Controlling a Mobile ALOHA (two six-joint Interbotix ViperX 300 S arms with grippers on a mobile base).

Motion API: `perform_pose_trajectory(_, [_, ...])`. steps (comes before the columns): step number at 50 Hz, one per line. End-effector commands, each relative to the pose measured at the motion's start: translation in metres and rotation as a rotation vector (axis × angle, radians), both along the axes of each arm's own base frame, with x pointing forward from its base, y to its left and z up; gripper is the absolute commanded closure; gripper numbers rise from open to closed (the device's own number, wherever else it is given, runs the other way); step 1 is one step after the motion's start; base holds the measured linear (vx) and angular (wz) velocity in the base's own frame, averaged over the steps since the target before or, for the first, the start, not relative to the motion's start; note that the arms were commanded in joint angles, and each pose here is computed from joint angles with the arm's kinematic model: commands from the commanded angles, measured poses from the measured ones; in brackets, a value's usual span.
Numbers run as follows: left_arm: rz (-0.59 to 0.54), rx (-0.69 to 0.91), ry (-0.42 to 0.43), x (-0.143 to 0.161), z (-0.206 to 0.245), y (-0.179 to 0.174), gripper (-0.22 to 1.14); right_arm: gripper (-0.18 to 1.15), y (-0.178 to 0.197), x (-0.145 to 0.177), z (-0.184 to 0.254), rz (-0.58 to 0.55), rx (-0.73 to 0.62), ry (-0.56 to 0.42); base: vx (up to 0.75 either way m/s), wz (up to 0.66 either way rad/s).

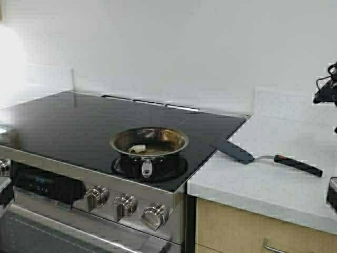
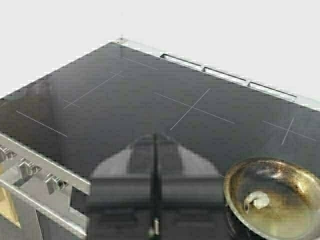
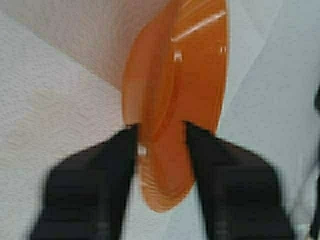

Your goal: Add oil to the pan and cook the shrimp and serve it

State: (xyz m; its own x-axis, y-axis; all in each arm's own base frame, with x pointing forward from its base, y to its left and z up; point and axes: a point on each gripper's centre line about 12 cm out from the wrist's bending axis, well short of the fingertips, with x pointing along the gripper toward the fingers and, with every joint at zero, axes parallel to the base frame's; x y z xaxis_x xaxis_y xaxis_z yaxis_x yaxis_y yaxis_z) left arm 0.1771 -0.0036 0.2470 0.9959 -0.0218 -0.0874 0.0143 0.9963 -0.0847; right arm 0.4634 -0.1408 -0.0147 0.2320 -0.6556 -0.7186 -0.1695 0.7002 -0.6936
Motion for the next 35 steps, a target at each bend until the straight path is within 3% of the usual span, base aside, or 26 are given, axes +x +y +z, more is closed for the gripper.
perform_pose_trajectory(1, [0.001, 0.000, -0.006, 0.002, 0.003, 0.000, 0.89, -0.03, -0.002, 0.011, 0.030, -0.015, 0.028, -0.070, 0.00, 0.00])
perform_pose_trajectory(14, [0.001, 0.001, -0.006, 0.002, 0.003, 0.000, 0.89, -0.03, 0.008, 0.014, 0.049, 0.046, 0.126, -0.063, 0.00, 0.00])
perform_pose_trajectory(35, [0.002, -0.003, -0.006, 0.002, 0.003, 0.000, 0.89, -0.03, 0.003, 0.010, 0.069, 0.013, 0.314, -0.016, 0.00, 0.00])
